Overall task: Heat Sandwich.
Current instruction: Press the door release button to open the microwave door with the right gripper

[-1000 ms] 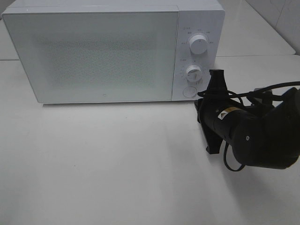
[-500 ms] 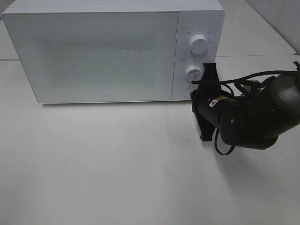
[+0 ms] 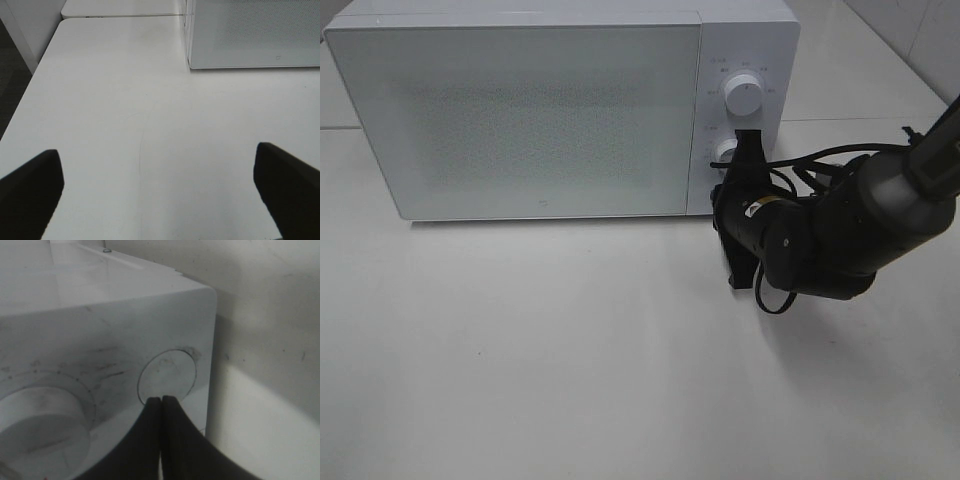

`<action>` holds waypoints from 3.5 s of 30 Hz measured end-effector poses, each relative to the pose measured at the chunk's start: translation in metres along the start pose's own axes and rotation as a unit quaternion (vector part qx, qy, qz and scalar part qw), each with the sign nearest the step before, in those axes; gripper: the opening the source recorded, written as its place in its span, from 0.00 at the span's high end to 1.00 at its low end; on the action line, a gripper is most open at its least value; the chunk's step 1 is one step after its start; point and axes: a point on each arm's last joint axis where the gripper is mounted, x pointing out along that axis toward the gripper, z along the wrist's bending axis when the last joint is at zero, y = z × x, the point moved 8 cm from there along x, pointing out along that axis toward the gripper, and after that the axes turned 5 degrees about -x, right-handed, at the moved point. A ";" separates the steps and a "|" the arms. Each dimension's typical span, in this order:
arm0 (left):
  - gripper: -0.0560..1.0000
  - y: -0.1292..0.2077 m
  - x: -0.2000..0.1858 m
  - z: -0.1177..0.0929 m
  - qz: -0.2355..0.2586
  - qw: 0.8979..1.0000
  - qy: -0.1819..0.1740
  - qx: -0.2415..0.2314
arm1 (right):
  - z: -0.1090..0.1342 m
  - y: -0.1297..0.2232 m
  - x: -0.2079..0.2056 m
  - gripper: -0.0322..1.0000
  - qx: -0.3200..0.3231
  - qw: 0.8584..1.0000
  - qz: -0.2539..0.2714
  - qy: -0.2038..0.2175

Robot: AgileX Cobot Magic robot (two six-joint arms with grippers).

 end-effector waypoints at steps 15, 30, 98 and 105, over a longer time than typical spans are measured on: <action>0.02 0.000 0.000 0.000 0.000 1.000 0.000 0.000 | 0.001 -0.011 0.006 0.96 0.009 1.000 -0.012 0.005; 0.02 0.000 0.000 0.000 0.000 1.000 0.000 0.000 | -0.001 -0.008 0.015 0.96 0.009 1.000 -0.007 0.015; 0.02 0.000 0.000 0.000 0.000 1.000 0.000 0.000 | 0.003 -0.001 0.016 0.96 0.041 0.998 -0.044 -0.017; 0.02 0.000 0.000 0.000 0.000 1.000 0.000 0.000 | 0.008 0.004 -0.001 0.96 0.030 0.999 -0.032 -0.017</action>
